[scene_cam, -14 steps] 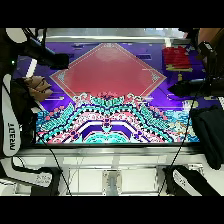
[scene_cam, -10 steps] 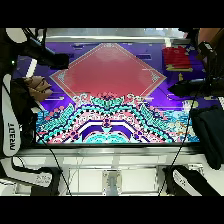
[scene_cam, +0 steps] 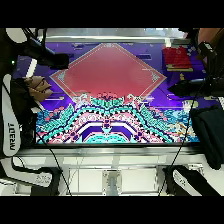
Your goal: Fold the clothes and pants, and hang the long-sleeved shirts on hangers.
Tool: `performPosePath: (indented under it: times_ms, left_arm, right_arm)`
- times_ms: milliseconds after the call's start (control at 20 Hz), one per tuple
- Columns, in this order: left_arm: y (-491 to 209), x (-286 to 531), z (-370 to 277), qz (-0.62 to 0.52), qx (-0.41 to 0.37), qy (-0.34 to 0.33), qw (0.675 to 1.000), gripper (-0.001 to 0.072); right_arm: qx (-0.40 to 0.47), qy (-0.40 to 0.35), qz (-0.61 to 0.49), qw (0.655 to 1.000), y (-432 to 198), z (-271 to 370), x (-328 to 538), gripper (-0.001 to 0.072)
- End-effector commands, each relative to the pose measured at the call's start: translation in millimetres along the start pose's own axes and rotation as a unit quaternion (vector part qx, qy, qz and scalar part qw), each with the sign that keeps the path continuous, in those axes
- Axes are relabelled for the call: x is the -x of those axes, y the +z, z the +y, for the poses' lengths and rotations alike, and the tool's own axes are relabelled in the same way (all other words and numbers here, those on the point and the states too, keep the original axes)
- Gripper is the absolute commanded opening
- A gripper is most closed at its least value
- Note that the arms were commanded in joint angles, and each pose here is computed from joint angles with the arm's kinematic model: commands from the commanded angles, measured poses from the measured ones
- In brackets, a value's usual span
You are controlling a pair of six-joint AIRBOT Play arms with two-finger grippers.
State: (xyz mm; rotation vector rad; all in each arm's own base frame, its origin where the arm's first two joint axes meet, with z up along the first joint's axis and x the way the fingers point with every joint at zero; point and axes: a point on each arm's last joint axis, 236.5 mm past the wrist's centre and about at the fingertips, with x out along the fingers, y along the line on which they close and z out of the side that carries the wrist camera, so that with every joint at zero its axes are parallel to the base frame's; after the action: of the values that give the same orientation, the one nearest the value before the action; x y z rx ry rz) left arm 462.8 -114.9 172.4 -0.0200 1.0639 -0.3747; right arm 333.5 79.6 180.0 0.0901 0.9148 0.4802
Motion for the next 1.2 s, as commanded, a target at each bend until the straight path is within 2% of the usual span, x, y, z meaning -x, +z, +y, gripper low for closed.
performPosePath:
  times_ms: [0, 50, 150, 200, 250, 300, 500, 650, 850, 900, 950, 1000, 1050, 1100, 1150]
  left_arm:
    - [14, -2, 3, -0.028, -0.024, 0.005, 0.999, 0.0037]
    - [22, -2, 20, -0.043, -0.049, 0.037, 0.997, 0.0137]
    - [25, 9, 91, -0.042, -0.047, 0.181, 0.982, 0.0570]
    - [21, 26, 137, -0.037, -0.016, 0.258, 0.965, 0.0618]
    - [12, 46, 179, -0.031, 0.010, 0.319, 0.947, 0.0618]
    - [1, 60, 212, -0.026, 0.041, 0.347, 0.936, 0.0618]
    - [-93, 119, 321, 0.032, 0.211, 0.397, 0.893, 0.0618]
    - [-161, 152, 365, 0.051, 0.320, 0.385, 0.864, 0.0618]
    - [-220, 168, 395, 0.035, 0.419, 0.339, 0.842, 0.0618]
    - [-240, 169, 398, 0.050, 0.437, 0.335, 0.833, 0.0619]
    - [-260, 166, 400, 0.067, 0.454, 0.329, 0.825, 0.0619]
    - [-276, 161, 402, 0.085, 0.457, 0.323, 0.825, 0.0618]
    - [-290, 153, 401, 0.105, 0.456, 0.313, 0.827, 0.0619]
    - [-301, 144, 399, 0.123, 0.453, 0.303, 0.829, 0.0618]
    - [-310, 133, 398, 0.140, 0.454, 0.292, 0.830, 0.0619]
  right_arm:
    - [0.000, -0.005, -0.015, 1.000, 7, -2, 0, 0.0006]
    - [0.000, -0.008, -0.025, 1.000, 12, -4, 0, 0.0006]
    - [0.000, -0.022, -0.061, 0.998, 29, -10, 2, 0.0006]
    - [-0.001, -0.029, -0.082, 0.996, 39, -13, 4, 0.0006]
    - [-0.001, -0.031, -0.090, 0.995, 42, -14, 4, 0.0005]
    - [-0.001, -0.030, -0.089, 0.996, 42, -14, 4, 0.0006]
    - [-0.007, -0.024, -0.087, 0.996, 41, -11, 4, 0.0006]
    - [-0.009, -0.017, -0.090, 0.996, 42, -8, 4, 0.0006]
    - [-0.008, -0.019, -0.091, 0.996, 43, -9, 4, 0.0008]
    - [-0.009, -0.020, -0.096, 0.995, 45, -10, 4, 0.0032]
    - [-0.009, -0.021, -0.099, 0.995, 47, -10, 5, 0.0131]
    - [-0.009, -0.022, -0.100, 0.995, 47, -11, 5, 0.0394]
    - [-0.011, -0.022, -0.103, 0.994, 48, -11, 5, 0.0588]
    - [-0.018, -0.021, -0.104, 0.994, 49, -11, 5, 0.0629]
    - [-0.024, -0.021, -0.104, 0.994, 49, -11, 5, 0.0629]
